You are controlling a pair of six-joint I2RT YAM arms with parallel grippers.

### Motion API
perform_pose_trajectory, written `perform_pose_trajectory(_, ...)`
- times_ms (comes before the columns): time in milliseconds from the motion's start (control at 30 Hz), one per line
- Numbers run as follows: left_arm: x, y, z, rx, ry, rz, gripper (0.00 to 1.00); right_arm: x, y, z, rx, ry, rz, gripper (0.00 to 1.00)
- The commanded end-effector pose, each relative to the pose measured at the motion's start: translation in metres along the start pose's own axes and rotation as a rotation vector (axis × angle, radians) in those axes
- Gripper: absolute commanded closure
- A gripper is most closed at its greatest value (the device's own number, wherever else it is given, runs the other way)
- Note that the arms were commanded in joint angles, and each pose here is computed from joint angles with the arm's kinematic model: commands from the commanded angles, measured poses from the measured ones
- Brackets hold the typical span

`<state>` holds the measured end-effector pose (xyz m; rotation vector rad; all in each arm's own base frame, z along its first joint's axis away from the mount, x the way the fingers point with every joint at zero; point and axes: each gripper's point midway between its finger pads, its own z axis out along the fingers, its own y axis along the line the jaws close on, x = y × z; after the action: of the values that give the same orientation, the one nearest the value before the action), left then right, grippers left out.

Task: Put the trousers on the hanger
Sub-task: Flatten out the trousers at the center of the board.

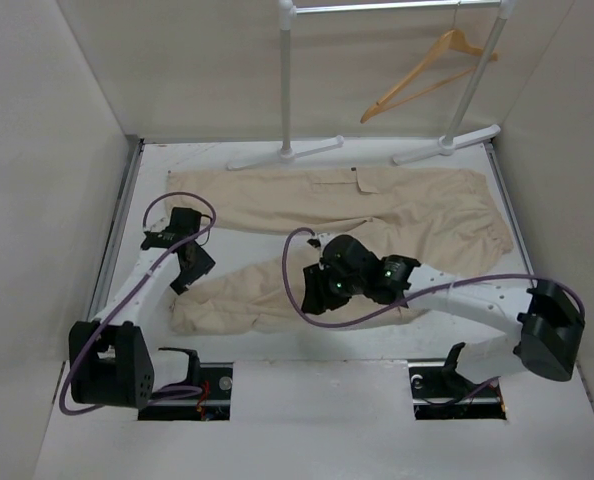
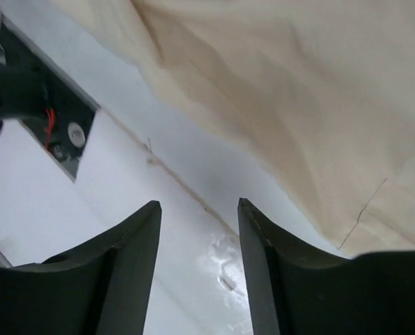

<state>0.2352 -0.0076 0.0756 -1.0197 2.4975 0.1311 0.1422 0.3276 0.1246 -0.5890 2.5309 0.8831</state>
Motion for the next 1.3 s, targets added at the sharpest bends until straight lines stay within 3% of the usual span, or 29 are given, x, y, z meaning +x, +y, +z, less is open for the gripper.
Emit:
perform_pose_trajectory(0,0.018,0.022,0.015,-0.115,0.081,0.059,0.44,-0.022,-0.005,0.021,-0.003,-0.021,0.008,0.52)
perform_pose_trajectory(167,0.018,0.024,0.041,-0.144,0.084,0.027,0.45,-0.015,-0.010,0.066,0.023,0.055,-0.014,0.50)
perform_pose_trajectory(267,0.019,0.026,0.052,-0.160,0.114,0.009,0.48,0.008,0.002,0.065,-0.003,0.081,-0.043,0.66)
perform_pose_trajectory(367,0.023,0.021,0.055,-0.140,0.135,0.010,0.58,0.039,0.005,0.058,-0.013,0.125,-0.066,0.79)
perform_pose_trajectory(433,0.027,0.022,0.058,-0.144,0.144,0.013,0.67,0.058,-0.001,0.059,0.008,0.164,-0.077,0.81)
perform_pose_trajectory(500,0.029,0.025,0.062,-0.155,0.152,0.010,0.68,0.074,-0.013,0.062,0.045,0.194,-0.076,0.80)
perform_pose_trajectory(533,0.029,0.027,0.064,-0.159,0.154,0.005,0.68,0.079,-0.019,0.063,0.069,0.201,-0.067,0.79)
perform_pose_trajectory(633,0.027,0.027,0.069,-0.164,0.156,-0.009,0.67,0.083,-0.027,0.064,0.110,0.182,-0.067,0.62)
perform_pose_trajectory(767,0.017,0.017,0.068,-0.135,0.137,-0.019,0.86,0.076,-0.026,0.057,0.109,0.140,-0.062,0.41)
perform_pose_trajectory(833,0.009,0.011,0.066,-0.117,0.120,-0.027,0.91,0.068,-0.021,0.048,0.096,0.111,-0.062,0.34)
perform_pose_trajectory(933,-0.015,-0.001,0.061,-0.086,0.072,-0.063,0.94,0.050,-0.016,0.029,0.068,0.048,-0.043,0.27)
perform_pose_trajectory(1167,-0.082,-0.029,0.053,-0.064,-0.035,-0.090,0.95,0.006,-0.030,-0.008,0.051,-0.111,0.053,0.24)
perform_pose_trajectory(1267,-0.105,-0.026,0.050,-0.075,-0.080,-0.109,0.85,0.006,-0.042,-0.010,0.076,-0.119,0.071,0.24)
